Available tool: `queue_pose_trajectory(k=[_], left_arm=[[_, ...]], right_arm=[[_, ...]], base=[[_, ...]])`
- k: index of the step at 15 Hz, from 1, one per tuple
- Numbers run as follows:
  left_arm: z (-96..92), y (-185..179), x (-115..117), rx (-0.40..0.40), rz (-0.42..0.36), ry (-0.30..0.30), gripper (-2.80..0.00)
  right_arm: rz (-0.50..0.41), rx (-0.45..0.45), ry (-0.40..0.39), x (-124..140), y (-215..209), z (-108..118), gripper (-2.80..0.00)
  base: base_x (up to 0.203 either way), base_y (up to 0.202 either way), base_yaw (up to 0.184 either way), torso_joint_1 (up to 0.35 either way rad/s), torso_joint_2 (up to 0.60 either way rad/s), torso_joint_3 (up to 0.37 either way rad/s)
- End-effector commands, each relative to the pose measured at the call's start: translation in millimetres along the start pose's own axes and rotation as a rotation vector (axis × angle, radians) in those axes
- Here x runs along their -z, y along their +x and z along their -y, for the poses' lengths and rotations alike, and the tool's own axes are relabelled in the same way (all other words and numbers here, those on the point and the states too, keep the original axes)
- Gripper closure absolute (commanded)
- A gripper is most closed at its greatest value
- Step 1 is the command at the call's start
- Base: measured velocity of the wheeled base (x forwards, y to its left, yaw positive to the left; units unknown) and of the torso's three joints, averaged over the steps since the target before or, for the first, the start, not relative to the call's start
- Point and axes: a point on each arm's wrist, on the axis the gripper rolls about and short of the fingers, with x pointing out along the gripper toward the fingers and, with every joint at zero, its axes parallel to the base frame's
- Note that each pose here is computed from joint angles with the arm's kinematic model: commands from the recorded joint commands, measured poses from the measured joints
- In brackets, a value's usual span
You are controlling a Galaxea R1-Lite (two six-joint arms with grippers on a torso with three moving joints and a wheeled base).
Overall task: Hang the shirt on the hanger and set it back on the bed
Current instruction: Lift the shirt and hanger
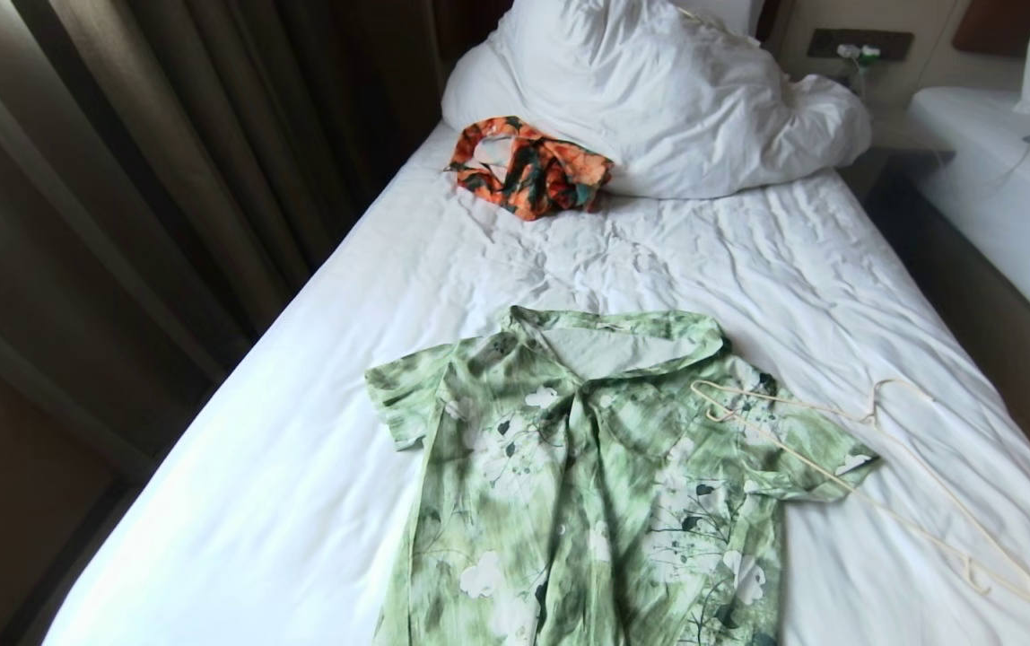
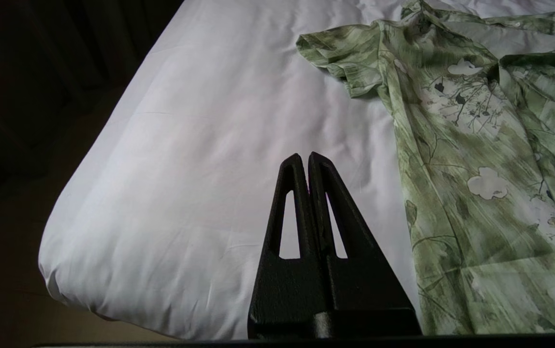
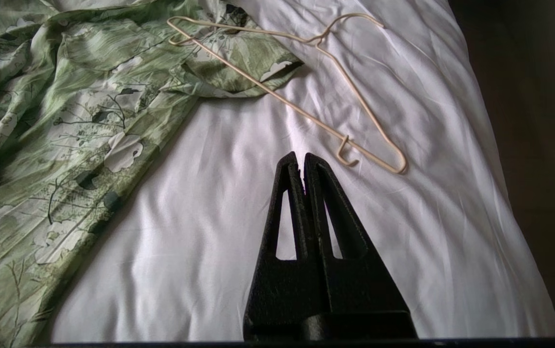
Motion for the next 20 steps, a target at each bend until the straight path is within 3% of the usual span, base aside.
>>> queue_pose_trajectory(k=[1,10,16,20], left_arm=[[0.0,0.1,0.0,0.0,-0.001,0.0,0.0],[0.0,0.1,0.0,0.0,-0.001,0.0,0.0],[0.0,0.1,0.0,0.0,-0.001,0.0,0.0],[0.0,0.1,0.0,0.0,-0.001,0.0,0.0]], right_arm=[[0.001,-0.002,-0.002,0.1,-0.1,0.0,0.0],[0.004,0.003,-0.001,-9.0,-3.1,0.0,0.0],[-0.041,0.0,-0.002,-60.2,-0.5,-0.2,0.0],[-0.144,0.001,0.015,-107.3,32.5,-0.6,0.0]], base=[[0.0,0.0,0.0,0.0,0.0,0.0],[0.0,0.0,0.0,0.0,0.0,0.0],[0.0,0.0,0.0,0.0,0.0,0.0],[0.0,0.0,0.0,0.0,0.0,0.0]])
